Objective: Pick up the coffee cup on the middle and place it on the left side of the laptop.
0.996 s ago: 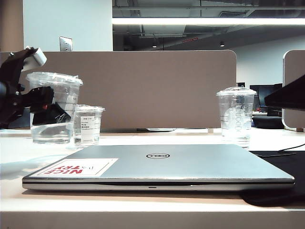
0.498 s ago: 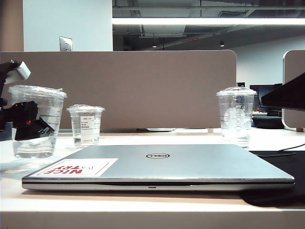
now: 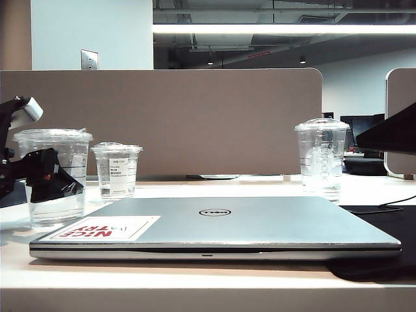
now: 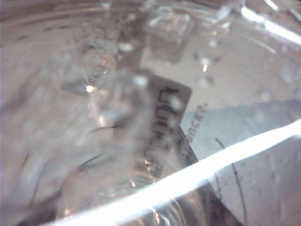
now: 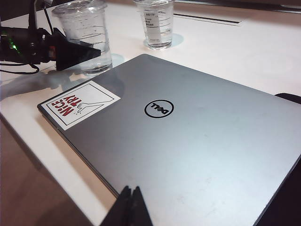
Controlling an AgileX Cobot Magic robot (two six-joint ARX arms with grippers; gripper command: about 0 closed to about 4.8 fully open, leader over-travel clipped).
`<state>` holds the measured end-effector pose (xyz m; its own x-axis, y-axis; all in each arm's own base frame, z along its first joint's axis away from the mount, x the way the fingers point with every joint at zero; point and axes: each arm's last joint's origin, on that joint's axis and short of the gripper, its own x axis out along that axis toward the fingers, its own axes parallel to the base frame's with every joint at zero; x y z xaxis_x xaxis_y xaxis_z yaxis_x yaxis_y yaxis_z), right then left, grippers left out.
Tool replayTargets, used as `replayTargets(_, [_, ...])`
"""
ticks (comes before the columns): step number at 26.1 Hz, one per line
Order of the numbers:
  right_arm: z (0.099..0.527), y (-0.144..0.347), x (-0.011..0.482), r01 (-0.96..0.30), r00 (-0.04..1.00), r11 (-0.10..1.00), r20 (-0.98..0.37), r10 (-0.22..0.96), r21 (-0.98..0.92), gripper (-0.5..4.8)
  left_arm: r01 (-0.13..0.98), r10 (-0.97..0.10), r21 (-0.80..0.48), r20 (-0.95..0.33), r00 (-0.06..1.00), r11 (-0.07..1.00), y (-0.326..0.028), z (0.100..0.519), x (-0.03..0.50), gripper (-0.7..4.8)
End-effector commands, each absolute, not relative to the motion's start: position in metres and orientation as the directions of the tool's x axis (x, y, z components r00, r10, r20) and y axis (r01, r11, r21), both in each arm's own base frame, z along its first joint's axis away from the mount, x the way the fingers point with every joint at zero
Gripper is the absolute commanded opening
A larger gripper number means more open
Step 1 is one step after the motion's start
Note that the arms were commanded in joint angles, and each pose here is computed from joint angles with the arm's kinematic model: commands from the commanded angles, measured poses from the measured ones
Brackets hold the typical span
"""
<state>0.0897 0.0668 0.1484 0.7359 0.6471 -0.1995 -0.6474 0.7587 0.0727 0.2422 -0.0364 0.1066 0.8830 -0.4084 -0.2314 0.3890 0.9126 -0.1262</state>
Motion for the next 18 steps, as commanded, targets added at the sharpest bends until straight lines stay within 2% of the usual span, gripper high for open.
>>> replayTargets(1, [0.148,0.067,0.090,-0.648,0.737,0.758,-0.192,0.648,0.071,-0.05,0.392,-0.409,-0.119,-0.211,0.888,0.912,-0.037,0.109,0.243,3.78])
replayTargets(3, [0.148,0.067,0.090,-0.649,0.737,0.758,-0.192,0.649,0.071,-0.05,0.393,-0.410,-0.119,-0.208,0.888,0.912,-0.037,0.109,0.243,3.83])
replayTargets(9, [0.148,0.067,0.090,-0.649,0.737,0.758,-0.191,0.649,0.071,-0.05,0.393,-0.410,-0.120,-0.213,0.887,0.912,-0.036,0.108,0.241,4.78])
replayTargets(18, [0.148,0.067,0.090,-0.648,0.737,0.758,-0.191,0.648,0.072,-0.05,0.363,-0.376,-0.104,-0.170,0.911,0.926,-0.025,0.120,0.221,4.79])
